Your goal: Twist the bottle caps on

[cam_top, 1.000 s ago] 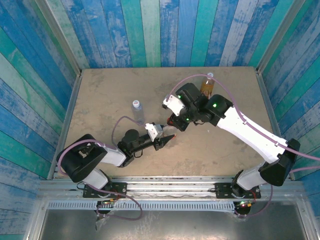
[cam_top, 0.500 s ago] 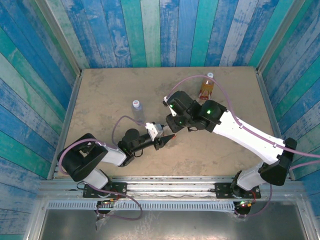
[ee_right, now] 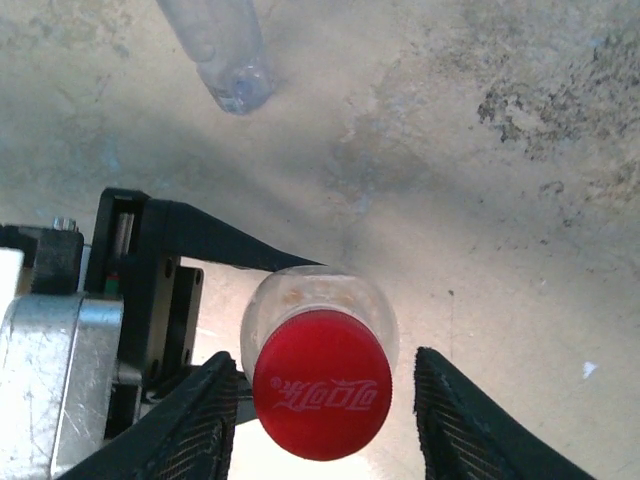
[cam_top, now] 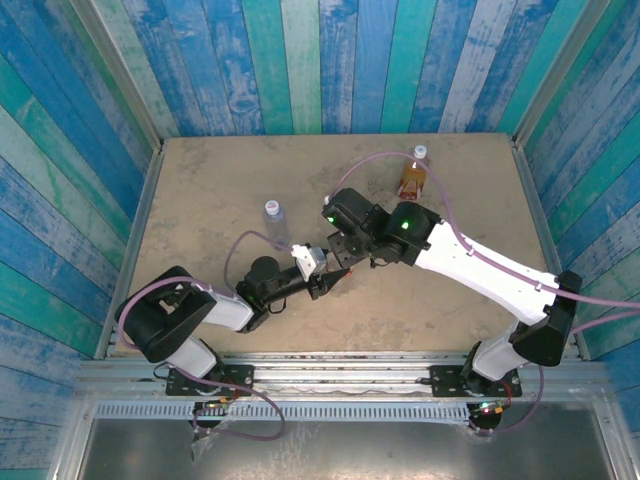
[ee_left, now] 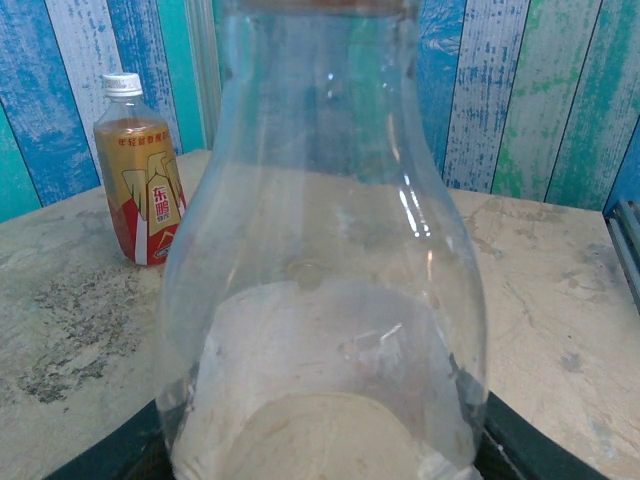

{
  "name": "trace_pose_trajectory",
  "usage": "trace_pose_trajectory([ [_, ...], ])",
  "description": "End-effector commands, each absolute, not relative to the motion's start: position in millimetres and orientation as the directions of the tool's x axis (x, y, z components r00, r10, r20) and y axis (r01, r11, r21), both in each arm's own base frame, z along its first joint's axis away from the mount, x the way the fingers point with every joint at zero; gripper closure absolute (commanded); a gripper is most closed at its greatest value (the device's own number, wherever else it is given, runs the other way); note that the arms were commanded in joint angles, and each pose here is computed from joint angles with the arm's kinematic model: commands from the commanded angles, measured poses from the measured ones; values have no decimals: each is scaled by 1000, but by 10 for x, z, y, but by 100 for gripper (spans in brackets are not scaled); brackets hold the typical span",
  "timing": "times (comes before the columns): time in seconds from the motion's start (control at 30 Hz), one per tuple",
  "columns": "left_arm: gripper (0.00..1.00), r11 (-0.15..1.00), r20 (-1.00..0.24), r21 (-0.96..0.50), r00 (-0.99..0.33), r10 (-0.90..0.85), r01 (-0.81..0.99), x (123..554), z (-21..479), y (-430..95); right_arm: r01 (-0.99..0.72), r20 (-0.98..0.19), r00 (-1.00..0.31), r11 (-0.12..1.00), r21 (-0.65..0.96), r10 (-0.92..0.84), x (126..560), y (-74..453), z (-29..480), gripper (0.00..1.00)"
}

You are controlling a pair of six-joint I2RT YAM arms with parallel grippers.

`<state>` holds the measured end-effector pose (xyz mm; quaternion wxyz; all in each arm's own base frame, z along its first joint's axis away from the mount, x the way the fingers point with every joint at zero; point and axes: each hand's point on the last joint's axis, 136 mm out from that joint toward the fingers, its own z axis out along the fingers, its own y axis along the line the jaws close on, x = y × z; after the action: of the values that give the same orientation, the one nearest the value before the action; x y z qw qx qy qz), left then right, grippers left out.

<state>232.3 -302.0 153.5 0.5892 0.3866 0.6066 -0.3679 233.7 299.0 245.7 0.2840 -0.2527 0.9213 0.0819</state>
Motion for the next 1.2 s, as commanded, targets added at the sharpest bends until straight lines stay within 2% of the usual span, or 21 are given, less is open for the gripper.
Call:
trace_pose_trajectory([
  [0.0,46,437,-952,-86,-203,228,895,2190,814,-2909,-565,-595,-662,825,-2,-455,2296,3003,2618,42],
  [0.13,46,438,-953,-80,-198,230,895,2187,822,-2901,-607,-622,-617,795,-13,-481,2246,2938,2717,34],
  [0.3,46,418,-955,-66,-180,238,906,2154,831,-2908,-726,-680,-485,687,-38,-549,2177,2823,2922,33],
  [0.43,45,403,-956,-48,-159,247,914,2131,851,-2912,-852,-720,-338,522,-38,-606,2116,2759,3009,35],
  [0.5,45,393,-955,-35,-147,258,919,2116,852,-2909,-915,-734,-243,402,-45,-635,2069,2739,3033,39],
  [0.7,44,354,-951,-8,-116,285,935,2055,855,-2918,-984,-723,11,123,-133,-691,1963,2756,2988,38],
  [0.9,43,340,-950,1,-105,293,940,2046,858,-2931,-991,-647,43,51,-126,-762,2129,2811,2827,39],
  [1.17,43,336,-949,-6,-111,295,942,2053,824,-2952,-998,-621,40,4,-69,-783,2183,2902,2704,49],
])
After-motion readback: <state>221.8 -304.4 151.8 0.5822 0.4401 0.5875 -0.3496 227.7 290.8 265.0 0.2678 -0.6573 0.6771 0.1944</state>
